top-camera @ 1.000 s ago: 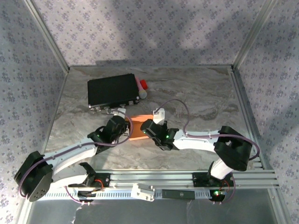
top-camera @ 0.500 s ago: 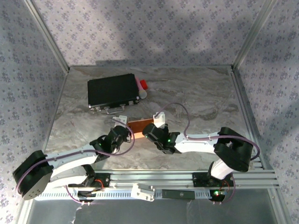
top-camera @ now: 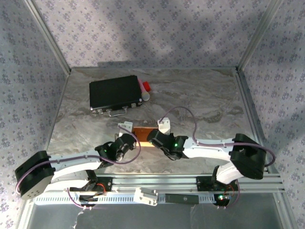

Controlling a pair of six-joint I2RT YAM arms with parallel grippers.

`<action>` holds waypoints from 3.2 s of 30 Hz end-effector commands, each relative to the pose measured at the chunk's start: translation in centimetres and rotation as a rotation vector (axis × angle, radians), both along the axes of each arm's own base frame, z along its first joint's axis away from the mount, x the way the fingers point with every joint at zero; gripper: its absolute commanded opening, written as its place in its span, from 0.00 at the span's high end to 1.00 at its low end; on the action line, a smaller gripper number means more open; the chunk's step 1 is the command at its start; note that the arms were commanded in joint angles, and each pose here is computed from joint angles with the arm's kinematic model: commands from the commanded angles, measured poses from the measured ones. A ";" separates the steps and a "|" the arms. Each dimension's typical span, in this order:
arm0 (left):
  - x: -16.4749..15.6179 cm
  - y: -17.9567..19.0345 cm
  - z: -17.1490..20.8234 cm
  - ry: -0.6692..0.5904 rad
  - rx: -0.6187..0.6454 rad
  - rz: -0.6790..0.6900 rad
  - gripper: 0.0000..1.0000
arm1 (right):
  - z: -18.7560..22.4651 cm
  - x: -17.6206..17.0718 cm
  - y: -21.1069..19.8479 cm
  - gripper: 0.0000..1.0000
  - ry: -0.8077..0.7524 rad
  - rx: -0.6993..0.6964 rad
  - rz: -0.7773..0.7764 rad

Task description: Fold the paper box

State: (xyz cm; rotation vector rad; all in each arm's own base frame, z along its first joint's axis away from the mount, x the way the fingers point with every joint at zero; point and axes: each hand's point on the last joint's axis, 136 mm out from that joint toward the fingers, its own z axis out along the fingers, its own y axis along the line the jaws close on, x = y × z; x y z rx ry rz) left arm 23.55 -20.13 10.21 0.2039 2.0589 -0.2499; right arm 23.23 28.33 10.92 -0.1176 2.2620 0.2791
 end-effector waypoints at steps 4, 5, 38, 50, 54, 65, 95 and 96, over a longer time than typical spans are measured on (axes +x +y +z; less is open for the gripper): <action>0.0 0.2 -0.1 -0.012 0.028 0.048 1.00 | 0.4 -2.3 -0.4 0.55 0.092 0.063 0.004; 0.0 0.2 -0.1 -0.013 0.030 0.052 1.00 | 0.6 -2.7 -0.3 0.55 0.095 0.075 0.007; -0.6 -0.2 0.4 -0.065 0.038 0.107 1.00 | 6.8 -1.8 4.9 0.45 0.449 1.139 -0.602; -0.8 -0.4 0.4 -0.069 0.048 0.107 1.00 | 4.9 -0.2 5.4 0.65 0.480 1.131 -0.617; -0.9 -0.4 0.8 -0.070 0.049 0.105 0.89 | 3.9 0.0 5.1 0.82 0.496 1.128 -0.627; -3.8 -0.2 3.5 -0.035 0.013 0.039 0.51 | 0.7 -0.2 4.1 0.96 0.544 1.099 -0.635; -1.8 0.4 1.0 0.452 -0.365 0.060 0.42 | -5.3 -2.1 2.9 0.92 0.639 0.907 -0.618; -1.6 0.2 0.6 0.462 -0.363 0.059 0.42 | -5.5 -2.2 2.8 0.91 0.643 0.897 -0.621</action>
